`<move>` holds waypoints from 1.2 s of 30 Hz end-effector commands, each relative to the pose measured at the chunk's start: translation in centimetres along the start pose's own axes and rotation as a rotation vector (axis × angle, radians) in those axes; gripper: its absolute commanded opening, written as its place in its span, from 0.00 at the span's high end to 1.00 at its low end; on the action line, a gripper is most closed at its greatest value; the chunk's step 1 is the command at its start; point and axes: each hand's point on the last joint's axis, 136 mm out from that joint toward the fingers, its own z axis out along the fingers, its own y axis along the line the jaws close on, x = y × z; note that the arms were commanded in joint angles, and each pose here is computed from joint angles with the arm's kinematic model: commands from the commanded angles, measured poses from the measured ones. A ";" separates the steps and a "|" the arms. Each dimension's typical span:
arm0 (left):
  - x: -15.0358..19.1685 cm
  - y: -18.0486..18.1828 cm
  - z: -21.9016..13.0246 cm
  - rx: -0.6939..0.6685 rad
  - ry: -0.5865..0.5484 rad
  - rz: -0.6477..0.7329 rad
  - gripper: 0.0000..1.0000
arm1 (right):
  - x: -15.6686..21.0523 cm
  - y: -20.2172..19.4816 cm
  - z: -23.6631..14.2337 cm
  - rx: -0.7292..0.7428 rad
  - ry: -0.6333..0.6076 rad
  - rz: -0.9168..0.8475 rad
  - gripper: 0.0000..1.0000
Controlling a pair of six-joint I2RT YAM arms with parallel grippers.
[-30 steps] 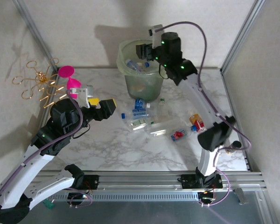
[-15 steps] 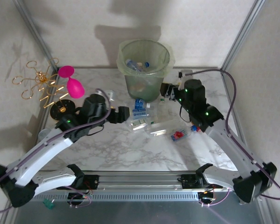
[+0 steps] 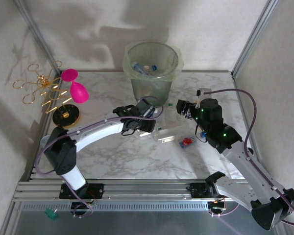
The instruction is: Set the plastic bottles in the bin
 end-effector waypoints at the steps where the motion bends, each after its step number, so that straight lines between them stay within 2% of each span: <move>1: -0.9 0.6 1.0 -0.072 -0.013 0.036 0.14 | -0.3 -0.2 -0.6 -0.007 -0.026 -0.009 0.21; 9: 1.0 0.5 5.6 -0.134 0.072 0.088 0.15 | -0.4 -0.1 -1.3 -0.031 -0.042 -0.017 0.21; 13: 1.3 -0.7 6.4 -0.076 0.086 0.090 0.15 | -0.4 -0.1 -1.5 -0.037 -0.049 -0.025 0.20; 18: 3.1 -2.2 7.6 -0.012 0.157 0.114 0.18 | -0.3 -0.1 -1.6 -0.040 -0.052 -0.028 0.20; 28: 5.3 -4.4 7.1 0.114 0.203 0.098 0.22 | 0.0 -0.4 -1.8 -0.035 -0.057 -0.029 0.20; 36: 7.0 -4.4 7.4 0.131 0.237 0.102 0.22 | -0.1 -0.2 -1.7 -0.042 -0.055 -0.026 0.20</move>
